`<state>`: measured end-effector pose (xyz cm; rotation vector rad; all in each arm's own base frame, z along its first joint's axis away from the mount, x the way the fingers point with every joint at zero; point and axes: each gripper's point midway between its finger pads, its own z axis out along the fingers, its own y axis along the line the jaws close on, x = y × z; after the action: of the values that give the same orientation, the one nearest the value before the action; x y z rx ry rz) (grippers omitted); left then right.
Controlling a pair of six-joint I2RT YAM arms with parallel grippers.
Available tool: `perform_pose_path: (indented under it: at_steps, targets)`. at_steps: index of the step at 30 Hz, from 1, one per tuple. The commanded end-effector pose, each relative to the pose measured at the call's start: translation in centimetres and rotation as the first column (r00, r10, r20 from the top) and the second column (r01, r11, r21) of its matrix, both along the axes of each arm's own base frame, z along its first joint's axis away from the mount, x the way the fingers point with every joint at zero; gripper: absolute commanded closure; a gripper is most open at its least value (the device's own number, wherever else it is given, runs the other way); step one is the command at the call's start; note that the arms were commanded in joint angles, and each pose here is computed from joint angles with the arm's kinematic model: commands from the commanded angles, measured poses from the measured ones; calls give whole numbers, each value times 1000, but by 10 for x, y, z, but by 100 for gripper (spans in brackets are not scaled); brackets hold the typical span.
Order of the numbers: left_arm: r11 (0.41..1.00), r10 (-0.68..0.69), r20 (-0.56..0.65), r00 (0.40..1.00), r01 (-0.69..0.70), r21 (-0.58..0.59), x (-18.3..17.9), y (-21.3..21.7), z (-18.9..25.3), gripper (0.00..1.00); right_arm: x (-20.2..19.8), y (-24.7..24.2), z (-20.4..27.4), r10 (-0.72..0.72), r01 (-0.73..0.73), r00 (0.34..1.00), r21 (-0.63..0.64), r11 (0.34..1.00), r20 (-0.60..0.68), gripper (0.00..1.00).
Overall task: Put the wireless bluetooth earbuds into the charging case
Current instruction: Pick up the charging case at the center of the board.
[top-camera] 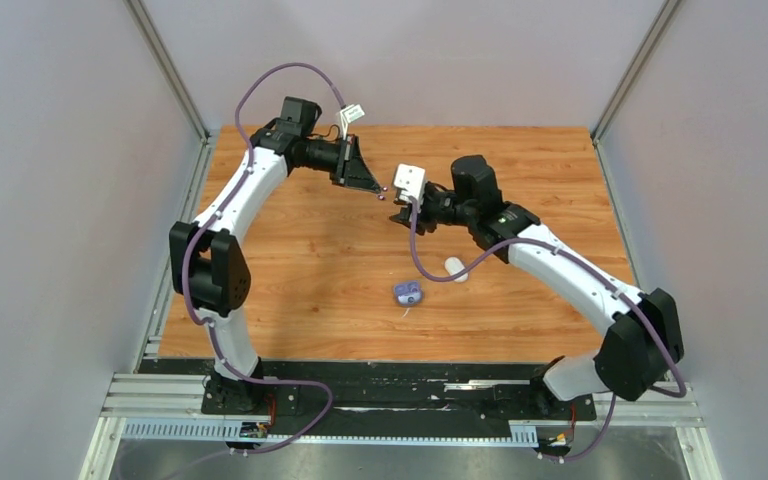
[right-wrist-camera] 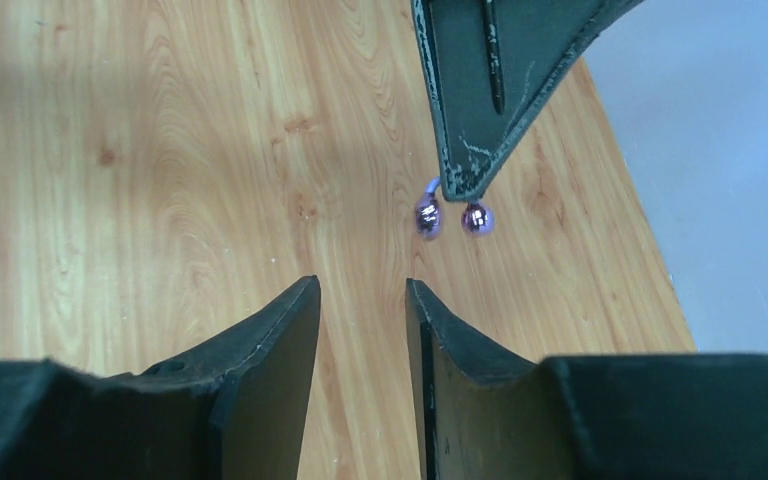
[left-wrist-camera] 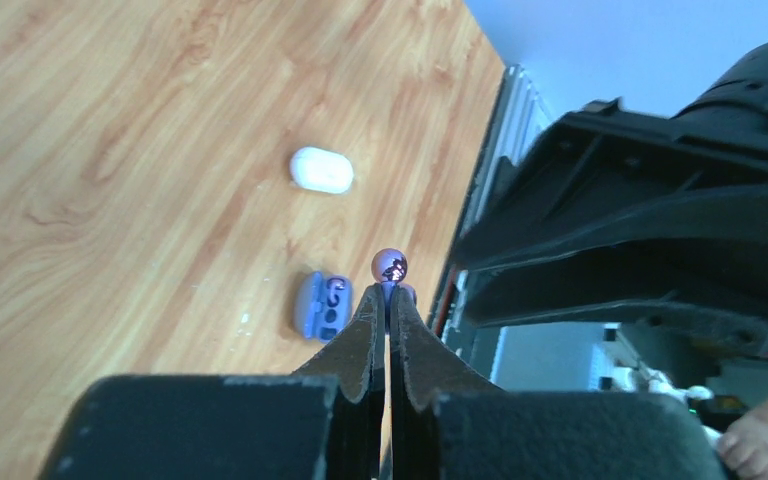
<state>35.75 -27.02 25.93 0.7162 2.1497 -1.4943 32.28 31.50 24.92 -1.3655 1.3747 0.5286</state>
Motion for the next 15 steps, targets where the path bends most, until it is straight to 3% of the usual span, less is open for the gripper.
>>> perform_pose_path:
  at_steps: [1, 6, 8, 11, 13, 15]
  targets:
    - [993, -72, 110, 991, 61, 97, -5, 15, -7, 100, -26, -19, 31, 25, -19, 997, 85, 996, -68, 59]
    - [961, -229, 204, 952, 188, 205, -27, 33, -13, 100, -18, -47, 7, -4, 44, 950, 121, 992, -311, 59]
    - [941, -287, 220, 932, 232, 248, -38, 42, -16, 100, -14, -59, -14, 4, 70, 875, 133, 989, -484, 60]
    - [919, -339, 206, 918, 276, 280, -54, 53, -25, 100, -19, -62, -49, 73, 33, 682, 130, 991, -728, 65]
    - [918, -341, 178, 923, 285, 276, -65, 56, -28, 100, -27, -60, -73, 104, -13, 588, 119, 993, -802, 66]
    - [920, -334, 167, 928, 283, 271, -73, 57, -30, 100, -30, -58, -91, 110, -41, 564, 105, 994, -819, 64]
